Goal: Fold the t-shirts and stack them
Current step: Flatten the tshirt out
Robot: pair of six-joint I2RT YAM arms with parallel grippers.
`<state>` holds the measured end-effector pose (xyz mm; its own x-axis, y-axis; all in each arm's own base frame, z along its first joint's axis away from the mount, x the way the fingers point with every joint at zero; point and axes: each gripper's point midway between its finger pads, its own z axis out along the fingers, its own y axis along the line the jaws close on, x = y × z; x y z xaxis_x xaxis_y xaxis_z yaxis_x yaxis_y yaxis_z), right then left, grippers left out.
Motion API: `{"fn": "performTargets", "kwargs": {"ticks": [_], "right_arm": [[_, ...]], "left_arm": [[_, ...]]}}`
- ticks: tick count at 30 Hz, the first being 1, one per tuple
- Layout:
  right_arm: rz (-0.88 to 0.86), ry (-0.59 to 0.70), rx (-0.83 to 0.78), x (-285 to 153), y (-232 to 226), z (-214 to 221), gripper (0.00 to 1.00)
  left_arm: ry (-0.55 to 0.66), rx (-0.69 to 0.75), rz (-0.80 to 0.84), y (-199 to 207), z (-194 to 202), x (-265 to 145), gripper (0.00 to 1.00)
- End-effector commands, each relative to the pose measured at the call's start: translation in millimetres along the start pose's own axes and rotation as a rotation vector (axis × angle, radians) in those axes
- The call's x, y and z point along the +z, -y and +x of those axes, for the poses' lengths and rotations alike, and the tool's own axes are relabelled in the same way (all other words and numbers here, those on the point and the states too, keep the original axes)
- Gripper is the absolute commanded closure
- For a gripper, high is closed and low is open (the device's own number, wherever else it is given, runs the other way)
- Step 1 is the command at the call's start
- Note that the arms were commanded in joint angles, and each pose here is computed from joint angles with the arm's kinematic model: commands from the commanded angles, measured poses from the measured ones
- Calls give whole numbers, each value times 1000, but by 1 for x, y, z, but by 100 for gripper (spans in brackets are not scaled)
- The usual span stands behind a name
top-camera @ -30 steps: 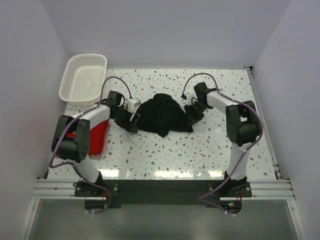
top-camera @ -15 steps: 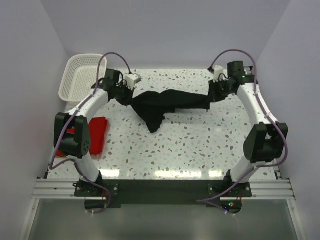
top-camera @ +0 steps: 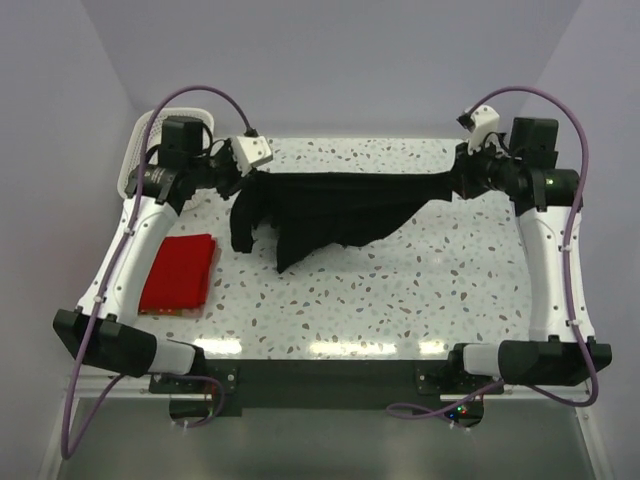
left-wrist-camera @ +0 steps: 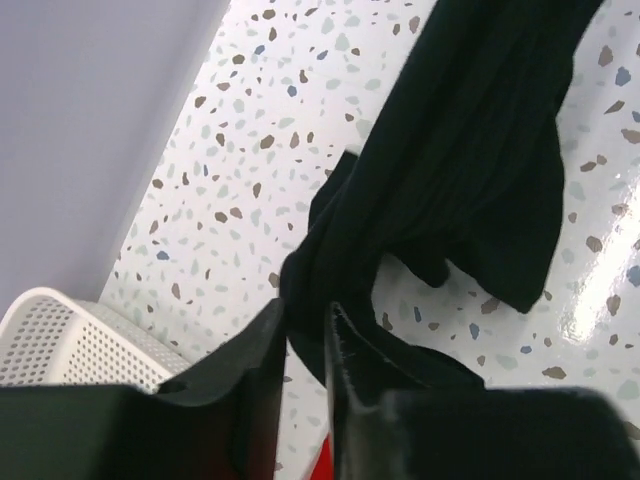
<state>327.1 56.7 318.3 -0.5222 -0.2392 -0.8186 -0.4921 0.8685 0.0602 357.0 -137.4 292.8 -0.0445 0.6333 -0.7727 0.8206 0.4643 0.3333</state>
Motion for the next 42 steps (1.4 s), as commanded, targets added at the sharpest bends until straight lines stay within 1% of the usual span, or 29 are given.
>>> {"fn": "performTargets", "kwargs": {"ticks": [1, 2, 3, 4, 7, 8, 10, 11, 13, 16, 18, 19, 21, 22, 24, 25, 27, 29, 31, 32, 33, 34, 36, 37, 39, 40, 41, 42], "right_arm": [[126, 32, -16, -6, 28, -15, 100], [137, 6, -2, 3, 35, -11, 100], [147, -3, 1, 7, 40, -11, 100], [154, -18, 8, 12, 44, -7, 100], [173, -79, 33, 28, 55, 11, 100], [175, -92, 39, 31, 56, 15, 100], [164, -134, 56, 40, 56, 31, 100], [163, -141, 59, 41, 56, 35, 100], [172, -162, 67, 46, 58, 46, 100], [183, -181, 72, 51, 62, 54, 100], [190, -186, 72, 53, 64, 55, 100], [192, -188, 73, 53, 65, 56, 100], [200, -194, 73, 53, 66, 57, 100], [205, -194, 72, 53, 67, 57, 100], [214, -196, 70, 52, 69, 57, 100], [215, -195, 68, 51, 69, 57, 100], [214, -201, 68, 52, 69, 57, 100], [212, -205, 67, 51, 68, 58, 100], [212, -209, 65, 51, 68, 59, 100], [213, -210, 62, 50, 68, 60, 100], [216, -206, 58, 49, 68, 59, 100], [215, -208, 57, 49, 68, 60, 100], [217, -211, 50, 47, 68, 60, 100], [224, -208, 43, 46, 69, 59, 100], [232, -209, 26, 43, 71, 56, 100], [252, -206, 14, 39, 73, 54, 100], [260, -202, -4, 35, 75, 51, 100], [270, -197, -15, 29, 76, 48, 100]], "left_arm": [[-41, -19, 16, -10, 13, 19, 70], [-53, -40, -8, -19, 16, 26, 64], [-68, -117, -21, -21, 21, 33, 60], [-91, -163, -19, -24, 30, 43, 56], [-84, -240, 14, -15, 35, 51, 51], [-95, -259, 46, -3, 44, 56, 50], [-77, -271, 94, 13, 46, 55, 49], [-99, -289, 124, 26, 59, 57, 49], [-106, -296, 165, 43, 67, 54, 49], [-183, -331, 286, 89, 104, 54, 48], [-224, -331, 291, 101, 122, 55, 46], [-240, -328, 290, 106, 129, 55, 44], [-303, -331, 286, 119, 154, 57, 42], [-331, -336, 301, 128, 165, 58, 39], [-349, -327, 289, 131, 173, 60, 37], [-361, -329, 299, 140, 179, 61, 36], [-369, -310, 268, 139, 183, 66, 36], [-376, -289, 270, 147, 187, 71, 36], [-413, -274, 270, 158, 196, 75, 36], [-413, -259, 258, 158, 198, 79, 36], [-440, -250, 228, 157, 203, 81, 36], [-465, -242, 227, 164, 211, 83, 37], [-494, -233, 187, 159, 219, 86, 41], [-509, -233, 178, 156, 220, 88, 57], [-529, -240, 177, 152, 219, 83, 78], [-480, -235, 163, 139, 200, 81, 90], [-484, -259, 202, 143, 194, 70, 97], [-415, -281, 227, 137, 177, 62, 100]]}}
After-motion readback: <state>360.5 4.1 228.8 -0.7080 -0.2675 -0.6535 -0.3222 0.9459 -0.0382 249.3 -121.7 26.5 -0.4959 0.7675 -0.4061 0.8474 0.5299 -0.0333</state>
